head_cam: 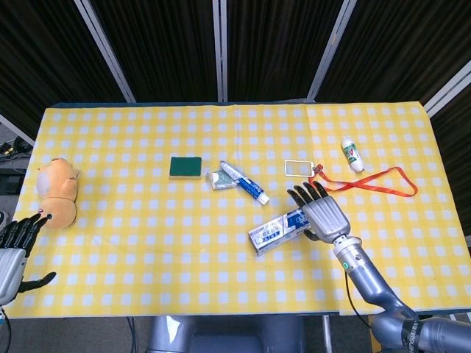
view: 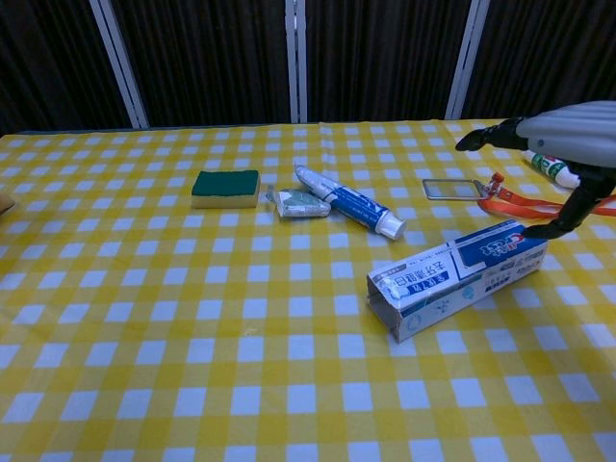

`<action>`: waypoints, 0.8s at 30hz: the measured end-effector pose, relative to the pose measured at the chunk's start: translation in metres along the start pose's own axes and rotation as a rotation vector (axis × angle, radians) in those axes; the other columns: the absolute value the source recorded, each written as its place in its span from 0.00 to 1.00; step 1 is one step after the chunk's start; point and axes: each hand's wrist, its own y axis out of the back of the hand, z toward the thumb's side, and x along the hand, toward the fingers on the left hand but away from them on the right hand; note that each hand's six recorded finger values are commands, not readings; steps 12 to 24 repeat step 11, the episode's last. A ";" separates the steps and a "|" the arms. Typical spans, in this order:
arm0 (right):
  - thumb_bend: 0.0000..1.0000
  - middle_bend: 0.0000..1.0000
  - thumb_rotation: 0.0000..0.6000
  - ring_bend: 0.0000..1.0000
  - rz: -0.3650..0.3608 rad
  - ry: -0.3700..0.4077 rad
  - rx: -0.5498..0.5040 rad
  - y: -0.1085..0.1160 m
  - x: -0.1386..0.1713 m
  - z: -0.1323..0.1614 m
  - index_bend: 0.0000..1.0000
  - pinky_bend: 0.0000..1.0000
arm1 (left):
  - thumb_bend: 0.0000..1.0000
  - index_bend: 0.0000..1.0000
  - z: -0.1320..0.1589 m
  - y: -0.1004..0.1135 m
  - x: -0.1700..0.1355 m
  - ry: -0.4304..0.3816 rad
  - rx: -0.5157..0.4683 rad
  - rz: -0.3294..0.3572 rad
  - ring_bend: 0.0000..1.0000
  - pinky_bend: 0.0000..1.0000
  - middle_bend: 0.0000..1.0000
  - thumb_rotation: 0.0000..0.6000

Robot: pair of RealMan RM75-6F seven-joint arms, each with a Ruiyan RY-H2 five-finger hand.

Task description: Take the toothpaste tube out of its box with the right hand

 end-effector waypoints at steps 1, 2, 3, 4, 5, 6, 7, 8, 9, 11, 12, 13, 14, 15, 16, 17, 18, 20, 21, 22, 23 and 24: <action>0.13 0.07 1.00 0.00 -0.016 -0.002 0.009 0.005 0.006 -0.005 0.07 0.01 | 0.00 0.00 0.000 0.001 0.000 0.000 -0.003 0.004 0.00 0.00 0.00 1.00; 0.13 0.07 1.00 0.00 -0.029 -0.003 0.016 0.009 0.010 -0.008 0.07 0.01 | 0.00 0.00 0.000 0.002 -0.001 -0.001 -0.005 0.007 0.00 0.00 0.00 1.00; 0.13 0.08 1.00 0.00 -0.044 -0.004 0.022 0.013 0.015 -0.011 0.08 0.01 | 0.00 0.00 0.000 0.003 -0.001 -0.001 -0.007 0.009 0.00 0.00 0.00 1.00; 0.13 0.08 1.00 0.00 -0.066 -0.003 0.025 0.016 0.022 -0.014 0.08 0.01 | 0.00 0.00 0.000 0.004 -0.002 -0.001 -0.010 0.013 0.00 0.00 0.00 1.00; 0.13 0.08 1.00 0.00 -0.085 -0.001 0.026 0.019 0.028 -0.017 0.08 0.01 | 0.00 0.00 -0.001 0.004 -0.002 -0.001 -0.012 0.015 0.00 0.00 0.00 1.00; 0.13 0.07 1.00 0.00 -0.112 0.003 0.026 0.022 0.036 -0.021 0.08 0.01 | 0.00 0.00 -0.001 0.005 -0.002 -0.001 -0.013 0.015 0.00 0.00 0.00 1.00; 0.13 0.07 1.00 0.00 -0.135 0.008 0.024 0.024 0.043 -0.023 0.07 0.00 | 0.00 0.00 -0.001 0.004 -0.003 0.000 -0.015 0.015 0.00 0.00 0.00 1.00; 0.12 0.06 1.00 0.00 -0.160 0.013 0.022 0.026 0.050 -0.027 0.07 0.00 | 0.00 0.00 -0.001 0.004 -0.003 -0.001 -0.016 0.015 0.00 0.00 0.00 1.00; 0.11 0.05 1.00 0.00 -0.196 0.019 0.023 0.028 0.061 -0.032 0.06 0.00 | 0.00 0.00 -0.001 0.004 -0.003 -0.002 -0.017 0.016 0.00 0.00 0.00 1.00; 0.07 0.03 1.00 0.00 -0.252 0.022 0.031 0.030 0.078 -0.043 0.05 0.00 | 0.00 0.00 0.000 0.005 -0.004 -0.006 -0.019 0.020 0.00 0.00 0.00 1.00; 0.07 0.03 1.00 0.00 -0.252 0.022 0.031 0.030 0.078 -0.043 0.05 0.00 | 0.00 0.00 0.000 0.005 -0.004 -0.006 -0.019 0.020 0.00 0.00 0.00 1.00; 0.07 0.03 1.00 0.00 -0.252 0.022 0.031 0.030 0.078 -0.043 0.05 0.00 | 0.00 0.00 0.000 0.005 -0.004 -0.006 -0.019 0.020 0.00 0.00 0.00 1.00; 0.07 0.03 1.00 0.00 -0.252 0.022 0.031 0.030 0.078 -0.043 0.05 0.00 | 0.00 0.00 0.000 0.005 -0.004 -0.006 -0.019 0.020 0.00 0.00 0.00 1.00; 0.07 0.03 1.00 0.00 -0.252 0.022 0.031 0.030 0.078 -0.043 0.05 0.00 | 0.00 0.00 0.000 0.005 -0.004 -0.006 -0.019 0.020 0.00 0.00 0.00 1.00; 0.07 0.03 1.00 0.00 -0.252 0.022 0.031 0.030 0.078 -0.043 0.05 0.00 | 0.00 0.00 0.000 0.005 -0.004 -0.006 -0.019 0.020 0.00 0.00 0.00 1.00; 0.07 0.03 1.00 0.00 -0.252 0.022 0.031 0.030 0.078 -0.043 0.05 0.00 | 0.00 0.00 0.000 0.005 -0.004 -0.006 -0.019 0.020 0.00 0.00 0.00 1.00; 0.07 0.03 1.00 0.00 -0.252 0.022 0.031 0.030 0.078 -0.043 0.05 0.00 | 0.00 0.00 0.000 0.005 -0.004 -0.006 -0.019 0.020 0.00 0.00 0.00 1.00; 0.07 0.03 1.00 0.00 -0.252 0.022 0.031 0.030 0.078 -0.043 0.05 0.00 | 0.00 0.00 0.000 0.005 -0.004 -0.006 -0.019 0.020 0.00 0.00 0.00 1.00; 0.07 0.03 1.00 0.00 -0.252 0.022 0.031 0.030 0.078 -0.043 0.05 0.00 | 0.00 0.00 0.000 0.005 -0.004 -0.006 -0.019 0.020 0.00 0.00 0.00 1.00; 0.07 0.03 1.00 0.00 -0.252 0.022 0.031 0.030 0.078 -0.043 0.05 0.00 | 0.00 0.00 0.000 0.005 -0.004 -0.006 -0.019 0.020 0.00 0.00 0.00 1.00; 0.07 0.03 1.00 0.00 -0.252 0.022 0.031 0.030 0.078 -0.043 0.05 0.00 | 0.00 0.00 0.000 0.005 -0.004 -0.006 -0.019 0.020 0.00 0.00 0.00 1.00; 0.07 0.03 1.00 0.00 -0.252 0.022 0.031 0.030 0.078 -0.043 0.05 0.00 | 0.00 0.00 0.000 0.005 -0.004 -0.006 -0.019 0.020 0.00 0.00 0.00 1.00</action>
